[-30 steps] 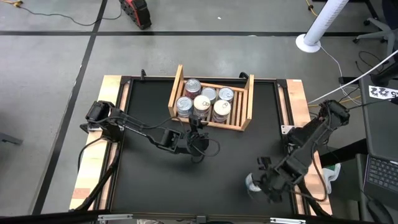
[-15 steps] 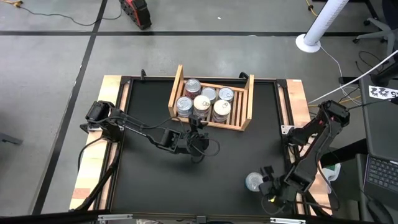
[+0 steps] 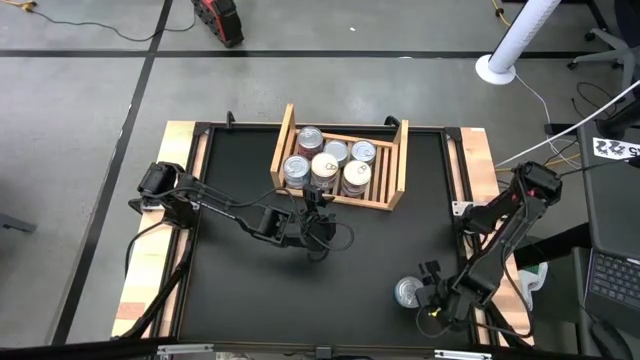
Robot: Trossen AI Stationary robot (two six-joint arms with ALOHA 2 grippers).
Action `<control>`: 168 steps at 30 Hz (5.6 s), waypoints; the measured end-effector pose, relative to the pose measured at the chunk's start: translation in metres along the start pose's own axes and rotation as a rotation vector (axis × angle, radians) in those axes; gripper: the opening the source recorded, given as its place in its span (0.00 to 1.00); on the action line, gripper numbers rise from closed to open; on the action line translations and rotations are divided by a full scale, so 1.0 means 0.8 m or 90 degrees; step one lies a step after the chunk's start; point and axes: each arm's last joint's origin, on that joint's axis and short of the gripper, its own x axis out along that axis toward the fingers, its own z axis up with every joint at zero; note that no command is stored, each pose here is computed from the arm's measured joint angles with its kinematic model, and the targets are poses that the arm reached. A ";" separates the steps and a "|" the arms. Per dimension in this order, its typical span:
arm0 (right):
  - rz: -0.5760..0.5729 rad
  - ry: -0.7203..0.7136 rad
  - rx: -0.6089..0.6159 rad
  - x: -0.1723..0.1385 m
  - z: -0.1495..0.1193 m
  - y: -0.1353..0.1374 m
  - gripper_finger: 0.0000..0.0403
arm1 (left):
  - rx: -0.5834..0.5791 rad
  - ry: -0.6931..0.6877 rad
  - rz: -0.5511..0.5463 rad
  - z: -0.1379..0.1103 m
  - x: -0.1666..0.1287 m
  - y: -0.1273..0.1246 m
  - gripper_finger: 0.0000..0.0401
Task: Stack canned seafood by type on shelf
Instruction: Stack the light blue tuna can on top of the other light blue tuna can
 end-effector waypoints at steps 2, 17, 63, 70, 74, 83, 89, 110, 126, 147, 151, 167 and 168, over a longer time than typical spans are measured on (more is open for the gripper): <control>-0.005 0.004 -0.006 0.004 0.000 0.001 0.41 | -0.002 0.000 0.000 0.000 0.000 0.000 0.61; -0.123 -0.022 -0.066 0.044 0.004 0.002 0.41 | -0.008 0.000 0.000 0.000 0.000 0.000 0.61; -0.313 -0.039 -0.167 0.056 0.091 -0.169 0.01 | 0.033 -0.023 -0.015 0.006 -0.017 -0.015 0.61; -0.312 -0.067 -0.143 0.056 0.100 -0.184 0.01 | 0.046 -0.041 -0.027 0.010 -0.030 -0.026 0.61; -0.305 -0.076 -0.128 0.055 0.104 -0.191 0.01 | 0.052 -0.051 -0.034 0.012 -0.038 -0.032 0.61; -0.289 -0.120 -0.104 0.037 0.131 -0.195 0.00 | 0.069 -0.081 -0.076 0.015 -0.057 -0.047 0.61; -0.288 -0.153 -0.087 0.023 0.148 -0.199 0.00 | 0.069 -0.098 -0.139 0.014 -0.062 -0.062 0.61; -0.255 -0.282 -0.059 -0.037 0.207 -0.198 0.00 | 0.144 -0.062 -0.131 -0.006 -0.041 -0.076 0.61; -0.219 -0.324 -0.064 -0.059 0.223 -0.192 0.00 | 0.174 -0.043 -0.063 -0.007 -0.040 -0.072 0.57; -0.257 -0.304 -0.036 -0.072 0.224 -0.193 0.28 | 0.168 -0.032 -0.030 -0.007 -0.041 -0.069 0.34; -0.259 -0.254 -0.033 -0.105 0.228 -0.189 0.33 | 0.174 -0.020 0.001 -0.007 -0.042 -0.063 0.33; -0.264 -0.200 0.015 -0.228 0.170 -0.180 0.34 | 0.104 0.173 0.069 -0.054 -0.014 0.031 0.33; -0.263 -0.212 0.016 -0.237 0.164 -0.180 0.34 | 0.103 0.183 0.070 -0.057 -0.009 0.035 0.34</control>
